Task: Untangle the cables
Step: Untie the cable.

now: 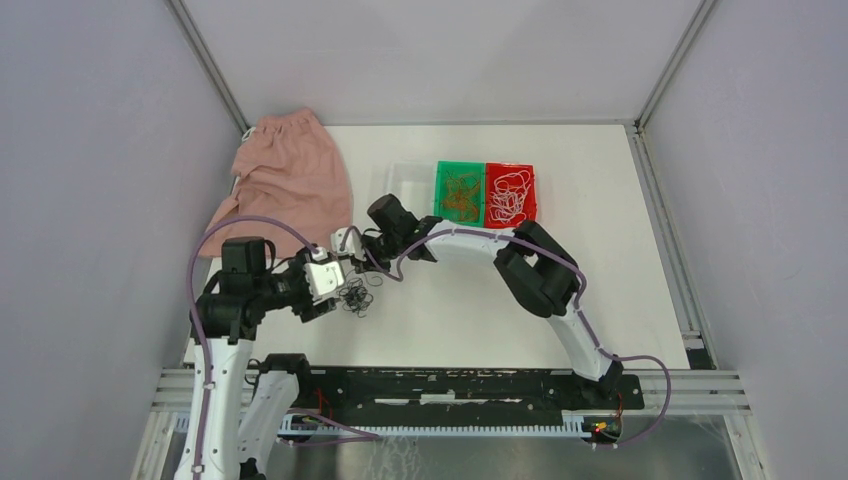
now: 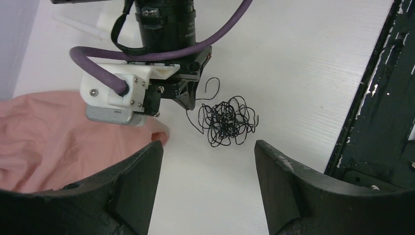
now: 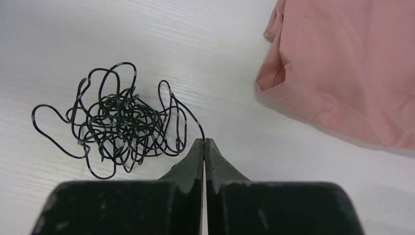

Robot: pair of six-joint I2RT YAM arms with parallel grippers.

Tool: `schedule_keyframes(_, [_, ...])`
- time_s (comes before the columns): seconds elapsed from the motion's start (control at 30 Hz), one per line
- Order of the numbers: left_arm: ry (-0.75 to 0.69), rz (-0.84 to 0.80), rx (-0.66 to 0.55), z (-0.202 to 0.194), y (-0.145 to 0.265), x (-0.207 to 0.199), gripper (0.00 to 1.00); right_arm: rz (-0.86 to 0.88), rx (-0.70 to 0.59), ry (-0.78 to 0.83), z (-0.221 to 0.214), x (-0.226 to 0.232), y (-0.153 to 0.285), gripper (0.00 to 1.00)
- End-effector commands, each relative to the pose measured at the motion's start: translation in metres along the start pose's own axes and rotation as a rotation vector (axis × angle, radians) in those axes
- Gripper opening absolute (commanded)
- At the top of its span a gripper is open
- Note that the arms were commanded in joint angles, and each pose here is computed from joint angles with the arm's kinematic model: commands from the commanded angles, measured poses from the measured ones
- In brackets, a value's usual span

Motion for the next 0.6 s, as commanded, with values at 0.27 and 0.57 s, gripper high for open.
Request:
schedule_keyframes(0.27, [-0.012,0.097,-0.153,0.022,0.008,0.002,0.76,-0.225,-0.263,-0.090,0.088,-0.007,0.094,0.00])
schedule_keyframes(0.57, [0.043,0.055,-0.307,0.056,0.013,0.014,0.70,-0.224,-0.377,-0.091,0.148,0.027,0.145,0.00])
Point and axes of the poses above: each gripper's point midway between its finger pads, its own y axis back along the fingers, its own x axis along the line the jaws close on, z = x × y, the point moved 9 cm from there along y, back along the fingers, and after that the axes turned 9 degrees about y, right-handed, at the moved point
